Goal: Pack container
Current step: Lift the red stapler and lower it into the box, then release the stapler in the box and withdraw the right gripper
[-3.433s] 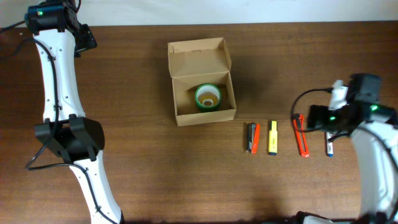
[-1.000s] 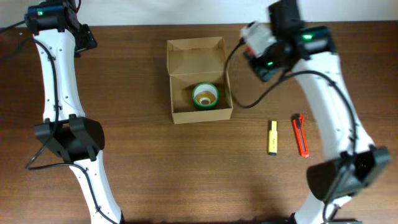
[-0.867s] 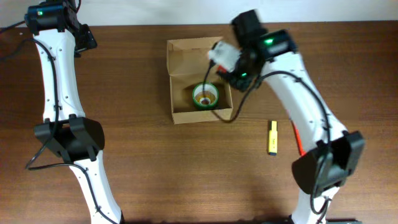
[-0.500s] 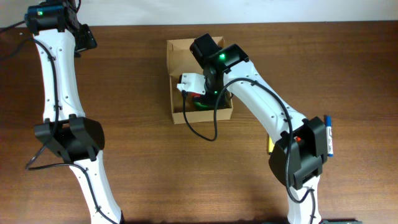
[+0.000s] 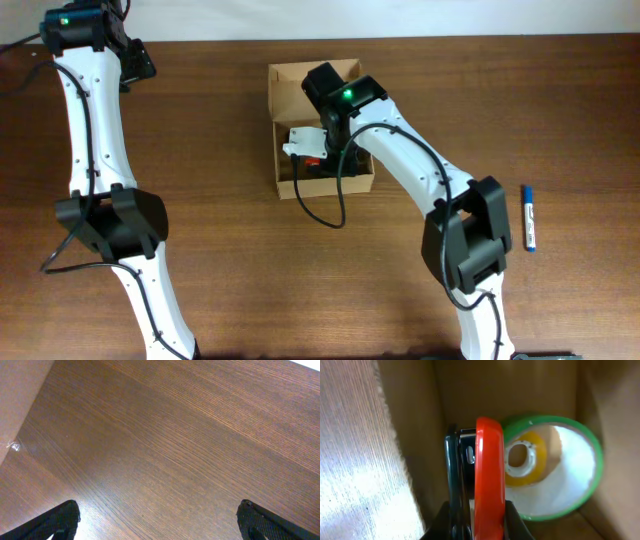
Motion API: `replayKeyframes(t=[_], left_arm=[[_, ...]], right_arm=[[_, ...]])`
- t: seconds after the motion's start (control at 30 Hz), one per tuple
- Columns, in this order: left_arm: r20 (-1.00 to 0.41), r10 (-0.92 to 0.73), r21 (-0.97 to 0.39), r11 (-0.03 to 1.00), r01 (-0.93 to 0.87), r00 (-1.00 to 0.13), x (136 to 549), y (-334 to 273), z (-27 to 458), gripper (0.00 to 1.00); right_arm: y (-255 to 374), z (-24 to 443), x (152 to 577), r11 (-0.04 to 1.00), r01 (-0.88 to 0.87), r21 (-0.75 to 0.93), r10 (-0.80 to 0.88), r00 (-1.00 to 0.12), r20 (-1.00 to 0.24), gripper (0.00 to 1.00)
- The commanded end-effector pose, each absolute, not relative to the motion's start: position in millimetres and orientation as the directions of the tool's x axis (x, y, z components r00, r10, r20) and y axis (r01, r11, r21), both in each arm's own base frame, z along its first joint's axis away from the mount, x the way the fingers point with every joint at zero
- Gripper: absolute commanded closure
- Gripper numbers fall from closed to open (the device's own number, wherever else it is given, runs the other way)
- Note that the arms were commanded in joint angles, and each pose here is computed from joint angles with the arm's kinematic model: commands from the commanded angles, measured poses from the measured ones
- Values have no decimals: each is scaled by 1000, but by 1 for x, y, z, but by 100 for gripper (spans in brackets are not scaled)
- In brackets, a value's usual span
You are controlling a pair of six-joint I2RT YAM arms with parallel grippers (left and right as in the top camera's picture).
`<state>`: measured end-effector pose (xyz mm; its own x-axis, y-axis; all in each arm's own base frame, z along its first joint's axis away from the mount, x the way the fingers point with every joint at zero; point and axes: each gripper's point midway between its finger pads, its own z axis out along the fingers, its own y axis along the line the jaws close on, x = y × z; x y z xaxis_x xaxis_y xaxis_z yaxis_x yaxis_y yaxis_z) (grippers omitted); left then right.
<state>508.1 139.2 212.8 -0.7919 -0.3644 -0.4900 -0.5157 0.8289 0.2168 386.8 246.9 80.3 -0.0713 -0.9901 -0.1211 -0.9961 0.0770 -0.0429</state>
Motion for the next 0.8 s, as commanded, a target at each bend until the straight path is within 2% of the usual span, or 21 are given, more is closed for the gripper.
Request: replayKeyframes(t=[0.0,0.1,0.23,0.4,0.5,0.53,0.63,0.7,0.77], left_arm=[[-509,-352,214,832,-512,-786,504,140,227,0],[-509,-352,214,832,-512,-786,504,140,227,0],[-509,-352,214,832,-512,-786,504,140,227,0],[-509,-352,214,832,-512,-786,504,140,227,0],[-509,-352,214,832,-511,-786,504,140,227,0],[-509,-352,214,832,-512,-786,504,140,227,0],[-509,-352,214,832,-512,-786,504,140,227,0],[-509,-352,214,832,-512,-786,504,140,227,0],[-509,-352,214,832,-512,-786,504,140,227,0]], right_arm=[[258,74,382,47,-999,-19,-990,-44,-137,96],[270,71,371,29,-999,31,-984,-34,-175,96],[274,55,355,5,-996,89,-990,-17,-140,96],[275,53,356,4,-996,88,-990,-16,-139,96],[275,53,358,20,-997,78,-990,-30,-135,80],[273,52,366,57,-997,48,-991,-62,-122,77],[273,52,369,66,-997,36,-990,-69,-119,76],[275,52,371,100,-995,30,-987,-103,-126,66],[274,52,372,112,-993,30,-985,-115,-127,64]])
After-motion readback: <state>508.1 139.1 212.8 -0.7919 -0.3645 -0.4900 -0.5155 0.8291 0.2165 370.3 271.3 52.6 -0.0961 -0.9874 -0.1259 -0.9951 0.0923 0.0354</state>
